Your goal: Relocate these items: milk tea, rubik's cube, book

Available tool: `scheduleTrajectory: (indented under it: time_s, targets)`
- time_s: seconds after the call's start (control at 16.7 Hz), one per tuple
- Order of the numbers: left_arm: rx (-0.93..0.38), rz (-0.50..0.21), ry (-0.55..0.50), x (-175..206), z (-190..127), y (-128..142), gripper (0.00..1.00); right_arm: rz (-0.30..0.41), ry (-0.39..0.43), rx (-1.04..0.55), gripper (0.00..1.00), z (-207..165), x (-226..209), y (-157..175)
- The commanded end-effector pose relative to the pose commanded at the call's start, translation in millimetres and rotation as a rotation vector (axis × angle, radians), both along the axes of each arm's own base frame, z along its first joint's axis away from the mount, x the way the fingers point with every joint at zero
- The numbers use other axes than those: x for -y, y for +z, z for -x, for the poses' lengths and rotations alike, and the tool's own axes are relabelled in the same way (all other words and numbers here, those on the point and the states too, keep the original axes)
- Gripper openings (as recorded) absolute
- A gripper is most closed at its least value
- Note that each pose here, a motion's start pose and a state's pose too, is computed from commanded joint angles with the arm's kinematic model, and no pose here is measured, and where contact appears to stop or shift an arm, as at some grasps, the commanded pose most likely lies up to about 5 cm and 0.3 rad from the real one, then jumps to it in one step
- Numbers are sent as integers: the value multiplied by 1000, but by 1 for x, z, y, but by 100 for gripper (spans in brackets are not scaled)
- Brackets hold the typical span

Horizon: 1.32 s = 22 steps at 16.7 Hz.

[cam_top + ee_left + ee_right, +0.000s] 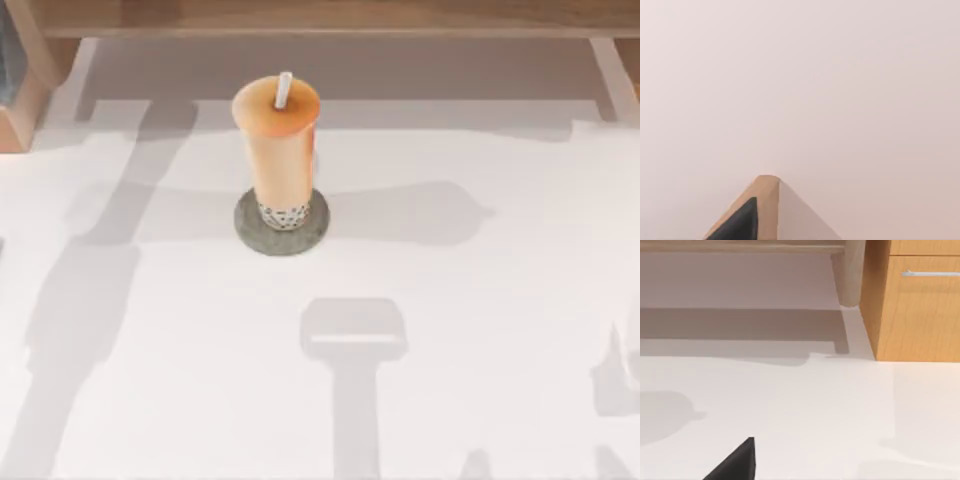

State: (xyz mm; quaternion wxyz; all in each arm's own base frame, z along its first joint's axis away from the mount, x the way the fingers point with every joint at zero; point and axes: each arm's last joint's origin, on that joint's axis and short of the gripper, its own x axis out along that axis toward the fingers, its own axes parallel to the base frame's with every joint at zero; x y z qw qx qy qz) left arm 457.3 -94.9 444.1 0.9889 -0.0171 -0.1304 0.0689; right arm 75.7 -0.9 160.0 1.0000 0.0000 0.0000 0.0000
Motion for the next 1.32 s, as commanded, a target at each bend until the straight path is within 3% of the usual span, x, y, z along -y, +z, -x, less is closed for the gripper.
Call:
scheduleTrajectory:
  time_s: [0.18,0.3,0.42,0.6,0.78,0.9,1.32]
  targets:
    - [154,-24,101,-77,3,14,100,0,0,0,100,0,0,0]
    - [190,-64,144,-128,5,3,100,0,0,0,100,0,0,0]
    - [159,-106,145,-174,7,-23,100,0,0,0,100,0,0,0]
    - [7,-119,50,-219,10,-90,100,0,0,0,100,0,0,0]
    - [-162,-66,-83,-236,14,-158,100,0,0,0,100,0,0,0]
    - [-238,-26,-141,-240,18,-187,100,0,0,0,100,0,0,0]
    - [-262,-12,-161,-239,18,-196,100,0,0,0,100,0,0,0]
